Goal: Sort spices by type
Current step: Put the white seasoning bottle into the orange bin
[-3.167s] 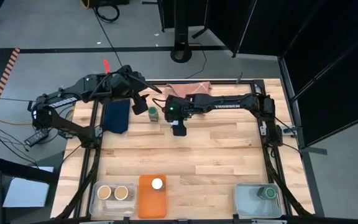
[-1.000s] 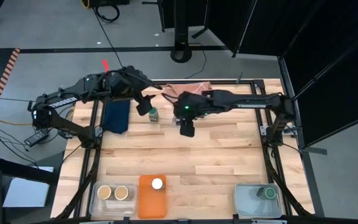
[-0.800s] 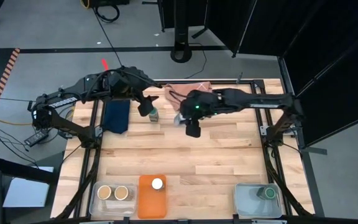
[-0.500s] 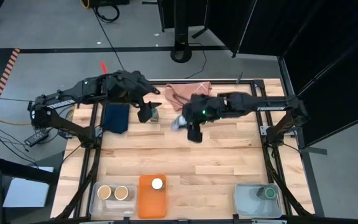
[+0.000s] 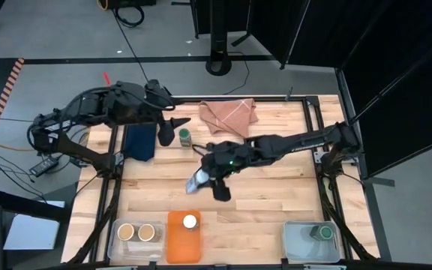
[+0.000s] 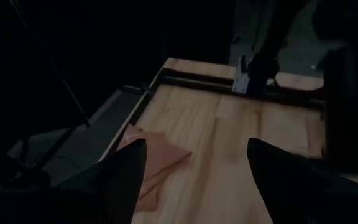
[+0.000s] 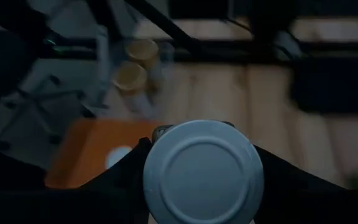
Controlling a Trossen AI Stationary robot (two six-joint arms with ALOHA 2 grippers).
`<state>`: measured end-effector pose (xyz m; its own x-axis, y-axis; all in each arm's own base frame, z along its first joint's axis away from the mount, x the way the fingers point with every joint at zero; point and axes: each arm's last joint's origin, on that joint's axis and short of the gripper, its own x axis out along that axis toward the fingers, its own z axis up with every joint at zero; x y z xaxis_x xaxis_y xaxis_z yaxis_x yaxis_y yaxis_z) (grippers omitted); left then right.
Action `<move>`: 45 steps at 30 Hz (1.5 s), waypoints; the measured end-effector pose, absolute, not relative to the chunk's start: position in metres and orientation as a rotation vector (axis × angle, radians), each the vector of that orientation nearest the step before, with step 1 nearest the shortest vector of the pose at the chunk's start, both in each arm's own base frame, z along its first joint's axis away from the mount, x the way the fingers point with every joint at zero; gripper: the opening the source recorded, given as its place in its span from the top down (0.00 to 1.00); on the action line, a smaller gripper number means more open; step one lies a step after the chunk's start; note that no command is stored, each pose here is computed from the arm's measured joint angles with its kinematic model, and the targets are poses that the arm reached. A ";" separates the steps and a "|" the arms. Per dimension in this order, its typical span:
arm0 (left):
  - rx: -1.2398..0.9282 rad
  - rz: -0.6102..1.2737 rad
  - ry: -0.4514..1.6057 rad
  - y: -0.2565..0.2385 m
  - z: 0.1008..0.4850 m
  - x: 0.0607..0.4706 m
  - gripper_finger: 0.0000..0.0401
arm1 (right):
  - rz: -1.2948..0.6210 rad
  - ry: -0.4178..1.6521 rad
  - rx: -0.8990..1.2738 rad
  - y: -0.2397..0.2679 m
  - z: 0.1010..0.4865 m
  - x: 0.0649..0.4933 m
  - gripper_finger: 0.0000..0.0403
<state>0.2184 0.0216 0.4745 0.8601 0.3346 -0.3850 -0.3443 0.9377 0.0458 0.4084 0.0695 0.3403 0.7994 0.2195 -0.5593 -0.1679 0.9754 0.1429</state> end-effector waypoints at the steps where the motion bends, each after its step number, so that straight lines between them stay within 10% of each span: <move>1: -0.035 0.358 0.393 0.021 0.476 0.217 0.29 | 0.231 0.588 0.090 0.074 0.339 0.412 0.50; 21: -0.032 0.304 0.409 0.011 0.480 0.206 0.29 | 0.325 0.294 0.264 0.160 0.305 0.451 0.50; 45: -0.042 0.277 0.280 0.007 0.502 0.145 0.29 | 0.289 0.519 0.341 0.201 0.300 0.460 0.50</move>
<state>0.1446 0.0075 0.5017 0.9235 0.2639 -0.2784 -0.2756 0.9613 -0.0030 0.4599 0.2010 0.2997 0.8303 0.3521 -0.4321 -0.1817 0.9039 0.3874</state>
